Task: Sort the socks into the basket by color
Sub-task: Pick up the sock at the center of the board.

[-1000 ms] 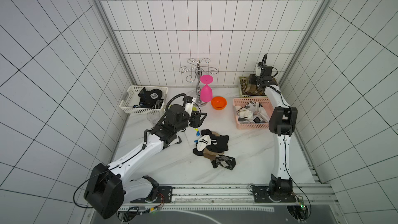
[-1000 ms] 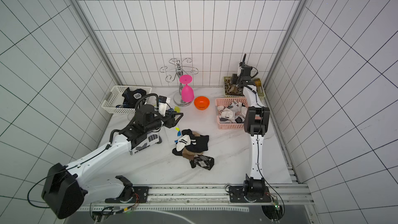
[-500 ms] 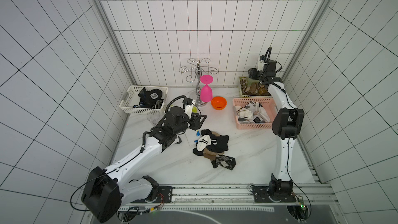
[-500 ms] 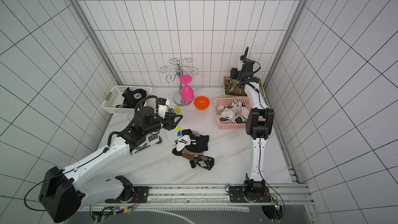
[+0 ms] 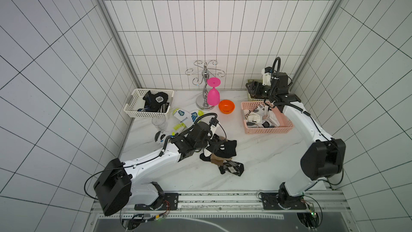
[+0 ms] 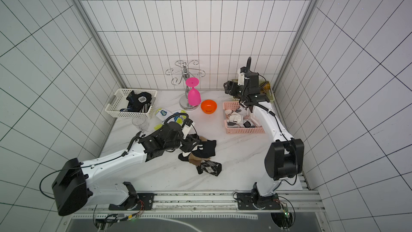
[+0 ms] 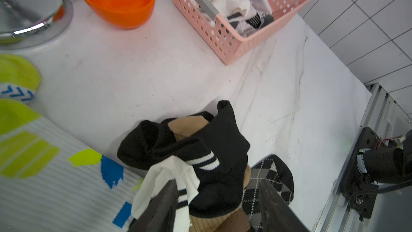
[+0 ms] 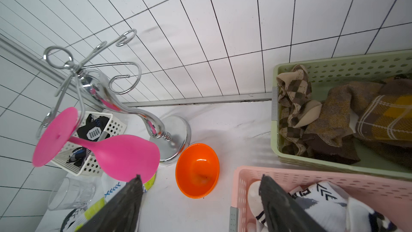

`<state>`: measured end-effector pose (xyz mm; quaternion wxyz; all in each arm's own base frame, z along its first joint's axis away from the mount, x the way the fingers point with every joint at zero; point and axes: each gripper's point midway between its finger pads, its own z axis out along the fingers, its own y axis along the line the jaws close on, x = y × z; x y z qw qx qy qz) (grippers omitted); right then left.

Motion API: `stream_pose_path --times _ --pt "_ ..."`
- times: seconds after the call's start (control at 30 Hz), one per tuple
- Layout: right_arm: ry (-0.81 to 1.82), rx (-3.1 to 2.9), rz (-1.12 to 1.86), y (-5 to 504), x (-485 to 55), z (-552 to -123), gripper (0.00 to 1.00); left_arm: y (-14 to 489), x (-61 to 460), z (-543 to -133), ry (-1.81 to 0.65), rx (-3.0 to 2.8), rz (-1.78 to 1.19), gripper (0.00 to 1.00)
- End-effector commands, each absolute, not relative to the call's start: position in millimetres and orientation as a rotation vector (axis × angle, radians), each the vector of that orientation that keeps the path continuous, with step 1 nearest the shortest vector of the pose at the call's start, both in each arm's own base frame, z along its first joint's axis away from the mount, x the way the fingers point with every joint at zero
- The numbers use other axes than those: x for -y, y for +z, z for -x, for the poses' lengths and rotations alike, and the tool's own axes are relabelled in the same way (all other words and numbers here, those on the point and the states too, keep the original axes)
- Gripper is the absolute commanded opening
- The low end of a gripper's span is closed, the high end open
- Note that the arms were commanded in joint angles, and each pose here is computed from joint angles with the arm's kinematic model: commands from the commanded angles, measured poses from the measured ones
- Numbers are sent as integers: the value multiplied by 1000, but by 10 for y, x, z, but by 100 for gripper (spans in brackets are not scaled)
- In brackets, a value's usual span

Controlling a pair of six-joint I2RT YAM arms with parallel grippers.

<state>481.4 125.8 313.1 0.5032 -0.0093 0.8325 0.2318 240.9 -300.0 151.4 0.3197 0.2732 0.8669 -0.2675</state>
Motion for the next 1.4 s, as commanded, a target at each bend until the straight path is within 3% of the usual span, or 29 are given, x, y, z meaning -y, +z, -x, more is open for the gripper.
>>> stream_pose_path --times 0.0,0.27,0.83,0.93,1.07,1.23,1.37 --pt "601 -2059 44 2935 -1420 -4508 84 1387 2996 -2244 -638 -2343 -788 59" --pt "604 -2105 62 2782 -1429 -4142 84 906 3197 -1821 -581 -2467 -880 59" --pt "633 -2115 98 2731 -1462 -3974 84 463 3276 -1907 -350 -2529 -851 57" --pt "636 -2114 102 2729 -1466 -3971 84 432 3246 -1953 -307 -2532 -830 50" --pt "651 -2108 111 2746 -1490 -3966 84 510 3167 -2017 -264 -2511 -776 22" --pt "673 -2109 118 2740 -1520 -3952 83 709 3145 -2055 -286 -2462 -741 2" --pt "688 -2117 131 2722 -1555 -3924 83 982 3145 -2042 -332 -2420 -743 0"
